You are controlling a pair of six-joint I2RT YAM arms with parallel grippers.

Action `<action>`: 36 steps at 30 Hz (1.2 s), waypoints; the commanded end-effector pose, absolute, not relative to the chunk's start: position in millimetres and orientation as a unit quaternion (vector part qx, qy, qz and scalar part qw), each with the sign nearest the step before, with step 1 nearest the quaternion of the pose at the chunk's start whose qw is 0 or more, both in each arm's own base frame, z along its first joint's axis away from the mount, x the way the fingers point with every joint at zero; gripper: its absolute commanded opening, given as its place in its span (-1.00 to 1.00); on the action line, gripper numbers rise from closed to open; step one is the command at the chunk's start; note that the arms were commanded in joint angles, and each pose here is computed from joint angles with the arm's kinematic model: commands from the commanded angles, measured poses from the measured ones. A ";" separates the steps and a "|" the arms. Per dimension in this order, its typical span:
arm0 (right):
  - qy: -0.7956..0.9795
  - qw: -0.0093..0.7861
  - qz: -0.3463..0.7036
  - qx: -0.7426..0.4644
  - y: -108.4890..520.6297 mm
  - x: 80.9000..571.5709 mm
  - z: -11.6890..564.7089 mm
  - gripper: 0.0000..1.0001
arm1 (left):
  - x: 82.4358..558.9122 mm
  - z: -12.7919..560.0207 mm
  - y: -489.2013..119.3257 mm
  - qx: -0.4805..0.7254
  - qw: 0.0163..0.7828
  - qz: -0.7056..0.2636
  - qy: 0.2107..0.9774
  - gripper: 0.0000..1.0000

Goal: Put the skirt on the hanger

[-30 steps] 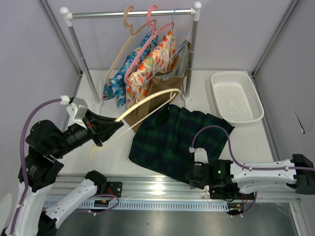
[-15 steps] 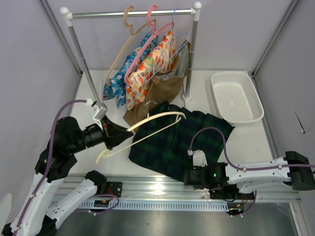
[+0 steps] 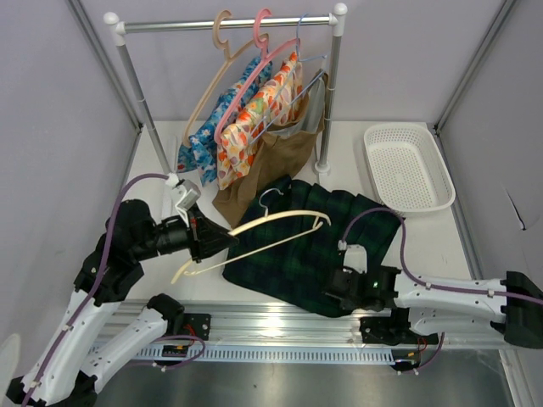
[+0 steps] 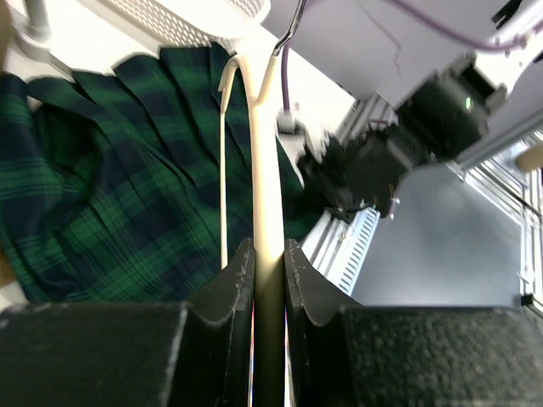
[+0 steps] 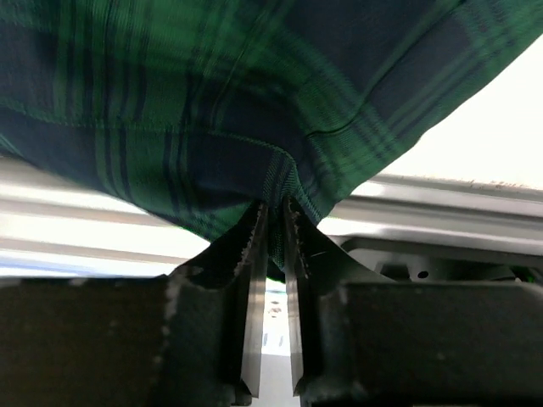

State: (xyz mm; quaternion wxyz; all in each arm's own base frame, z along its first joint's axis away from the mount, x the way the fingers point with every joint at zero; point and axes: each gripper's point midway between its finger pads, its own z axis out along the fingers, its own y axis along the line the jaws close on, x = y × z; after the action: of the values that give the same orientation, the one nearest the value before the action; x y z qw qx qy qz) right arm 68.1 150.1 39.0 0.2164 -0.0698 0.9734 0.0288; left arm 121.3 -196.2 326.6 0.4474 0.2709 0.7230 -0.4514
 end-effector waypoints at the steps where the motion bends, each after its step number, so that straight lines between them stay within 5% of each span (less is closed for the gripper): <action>1: 0.967 0.244 0.061 -0.029 154.4 94.9 61.5 -0.70 | 114.6 333.0 -205.9 0.294 0.448 -0.480 0.695 -1.00; 15: 0.961 0.243 0.112 0.069 148.9 145.4 94.8 -0.84 | 103.1 309.4 -226.2 0.322 0.401 -0.492 0.703 -1.00; 36: 0.959 0.241 0.123 0.080 140.6 149.7 97.5 -0.85 | 85.0 283.1 -234.6 0.353 0.361 -0.465 0.727 -1.00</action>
State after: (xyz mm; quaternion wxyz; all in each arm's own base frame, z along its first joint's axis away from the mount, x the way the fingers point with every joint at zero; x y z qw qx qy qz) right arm 141.3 135.7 85.0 0.2212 0.0829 0.9659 0.1058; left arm 85.9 -234.2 268.8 0.3403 0.3479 0.7435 -0.4587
